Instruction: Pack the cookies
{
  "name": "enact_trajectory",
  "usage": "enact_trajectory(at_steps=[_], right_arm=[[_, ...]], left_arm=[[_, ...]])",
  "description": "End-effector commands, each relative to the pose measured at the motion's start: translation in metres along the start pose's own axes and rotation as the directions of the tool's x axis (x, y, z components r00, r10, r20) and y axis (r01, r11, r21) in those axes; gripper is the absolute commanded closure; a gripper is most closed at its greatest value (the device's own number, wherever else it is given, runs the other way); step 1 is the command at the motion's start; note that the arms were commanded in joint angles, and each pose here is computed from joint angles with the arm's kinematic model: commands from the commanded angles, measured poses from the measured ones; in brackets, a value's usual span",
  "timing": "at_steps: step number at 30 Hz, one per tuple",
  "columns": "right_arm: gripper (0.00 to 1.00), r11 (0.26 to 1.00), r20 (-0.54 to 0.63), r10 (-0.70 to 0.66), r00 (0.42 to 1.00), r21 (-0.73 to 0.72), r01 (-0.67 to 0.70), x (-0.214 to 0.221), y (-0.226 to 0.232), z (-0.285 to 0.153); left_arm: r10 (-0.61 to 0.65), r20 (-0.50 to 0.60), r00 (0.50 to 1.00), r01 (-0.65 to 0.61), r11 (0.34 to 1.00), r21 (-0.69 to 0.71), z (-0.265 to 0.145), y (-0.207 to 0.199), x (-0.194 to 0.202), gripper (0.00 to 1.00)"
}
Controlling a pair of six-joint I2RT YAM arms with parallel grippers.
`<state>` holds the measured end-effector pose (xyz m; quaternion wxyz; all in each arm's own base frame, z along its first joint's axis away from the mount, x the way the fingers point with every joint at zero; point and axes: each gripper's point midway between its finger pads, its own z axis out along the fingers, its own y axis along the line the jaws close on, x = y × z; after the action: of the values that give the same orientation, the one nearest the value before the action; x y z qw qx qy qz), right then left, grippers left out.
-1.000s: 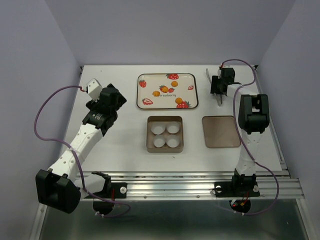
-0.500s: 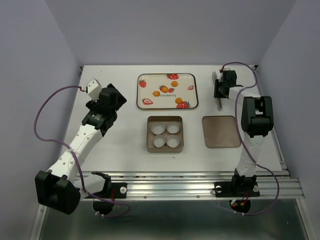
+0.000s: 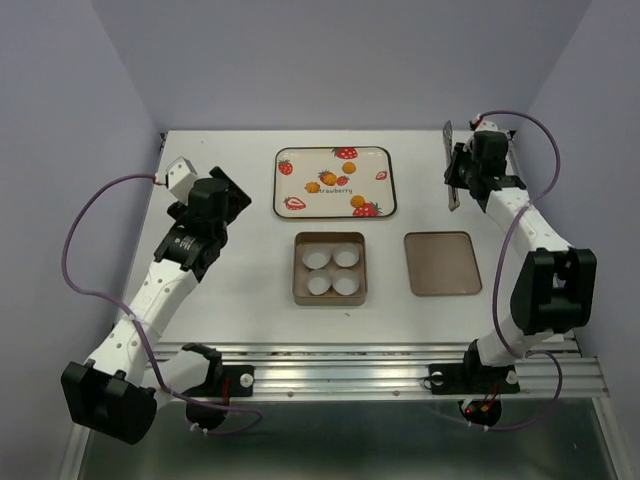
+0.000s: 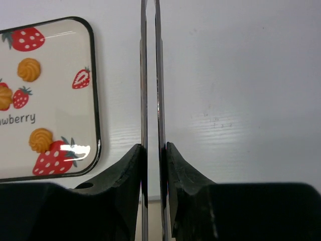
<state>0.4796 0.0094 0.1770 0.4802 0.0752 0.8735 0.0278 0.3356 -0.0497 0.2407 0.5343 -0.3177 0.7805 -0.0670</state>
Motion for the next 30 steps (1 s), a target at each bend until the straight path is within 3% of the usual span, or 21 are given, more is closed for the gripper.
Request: enact_trajectory(at_steps=[1,6,14,30], right_arm=[[0.75,0.993,-0.022,0.059,0.998,-0.103,-0.061,0.002,0.017,-0.039],[0.71,0.964,-0.071,0.086,0.994,-0.244,-0.101,0.017,0.045,-0.083],[0.60,0.955,-0.121,0.061,0.991,-0.283,-0.093,0.028,0.066,-0.114],[0.51,0.938,-0.130,-0.164,0.978,-0.328,0.114,0.048,0.151,-0.109]], left_arm=[[-0.012,0.010,1.000,0.012,1.000,0.029,-0.011,0.000,-0.007,0.01],[-0.009,-0.009,1.000,0.010,0.999,0.053,-0.016,-0.002,-0.005,0.01],[-0.005,-0.029,1.000,0.006,0.999,0.038,-0.015,0.005,0.004,0.01],[-0.019,-0.034,0.999,0.020,1.000,0.021,-0.020,0.017,0.009,0.01]])
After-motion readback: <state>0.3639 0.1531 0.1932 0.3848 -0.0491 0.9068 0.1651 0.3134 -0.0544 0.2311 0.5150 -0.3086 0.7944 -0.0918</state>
